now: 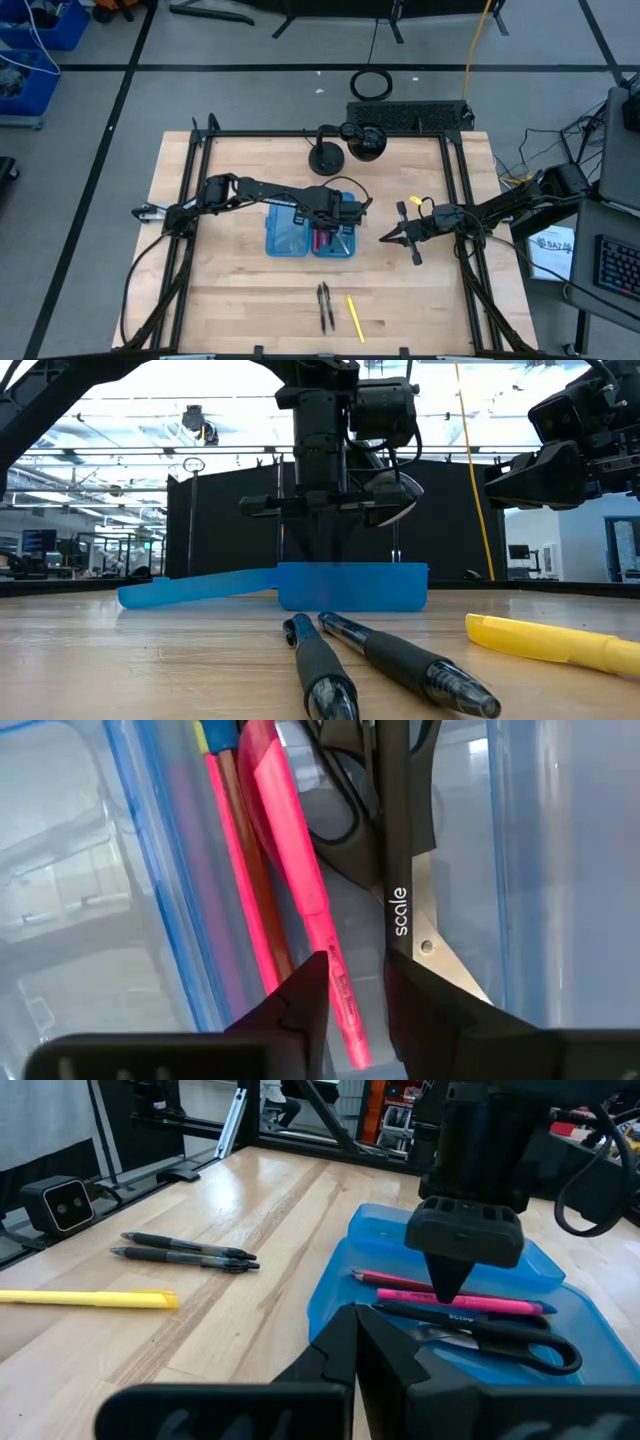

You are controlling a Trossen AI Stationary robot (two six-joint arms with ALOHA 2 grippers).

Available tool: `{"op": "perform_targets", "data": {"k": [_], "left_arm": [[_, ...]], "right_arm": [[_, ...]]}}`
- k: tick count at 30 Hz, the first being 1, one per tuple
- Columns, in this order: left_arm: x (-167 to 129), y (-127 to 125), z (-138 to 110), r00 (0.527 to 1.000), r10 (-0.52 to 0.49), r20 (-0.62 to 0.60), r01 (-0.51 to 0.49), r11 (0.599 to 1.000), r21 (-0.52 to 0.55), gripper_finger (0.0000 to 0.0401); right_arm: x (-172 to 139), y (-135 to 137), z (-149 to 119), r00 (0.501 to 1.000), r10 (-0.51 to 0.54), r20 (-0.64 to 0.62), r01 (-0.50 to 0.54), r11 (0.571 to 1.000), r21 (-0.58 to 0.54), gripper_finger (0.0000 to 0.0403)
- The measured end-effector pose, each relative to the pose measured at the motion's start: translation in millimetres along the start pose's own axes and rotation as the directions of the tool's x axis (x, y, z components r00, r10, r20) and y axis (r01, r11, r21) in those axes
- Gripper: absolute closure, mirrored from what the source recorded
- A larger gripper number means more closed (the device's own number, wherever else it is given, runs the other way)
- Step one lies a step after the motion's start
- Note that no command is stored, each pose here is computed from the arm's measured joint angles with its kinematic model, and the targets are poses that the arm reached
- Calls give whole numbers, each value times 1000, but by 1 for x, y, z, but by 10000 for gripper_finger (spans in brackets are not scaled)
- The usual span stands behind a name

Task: Pick & place school supplies into a supply box
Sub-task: Put the yellow pen into the blue supply box

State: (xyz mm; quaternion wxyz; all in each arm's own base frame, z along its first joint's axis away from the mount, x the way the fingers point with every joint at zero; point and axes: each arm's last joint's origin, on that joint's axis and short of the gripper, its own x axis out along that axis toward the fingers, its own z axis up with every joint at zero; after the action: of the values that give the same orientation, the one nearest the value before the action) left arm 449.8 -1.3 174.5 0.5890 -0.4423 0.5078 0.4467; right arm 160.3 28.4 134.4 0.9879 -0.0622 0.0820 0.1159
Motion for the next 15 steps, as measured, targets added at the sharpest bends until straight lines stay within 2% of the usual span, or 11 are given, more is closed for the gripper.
{"op": "perform_targets", "data": {"k": [4,8,12,15], "left_arm": [[-5,1,0,1000,-2,-2,2,995,103,286],[-44,2,-11,994,-82,67,60,957,283,291],[-98,15,-48,971,-141,191,48,905,423,311],[-143,34,-89,908,-234,347,58,892,449,346]], "right_arm": [[0,0,0,1000,0,-1,0,1000,0,403],[0,0,-2,1000,3,-21,-3,1000,1,403],[0,1,-4,999,6,-45,-6,1000,7,403],[0,1,-6,998,32,-59,-30,999,28,403]]}}
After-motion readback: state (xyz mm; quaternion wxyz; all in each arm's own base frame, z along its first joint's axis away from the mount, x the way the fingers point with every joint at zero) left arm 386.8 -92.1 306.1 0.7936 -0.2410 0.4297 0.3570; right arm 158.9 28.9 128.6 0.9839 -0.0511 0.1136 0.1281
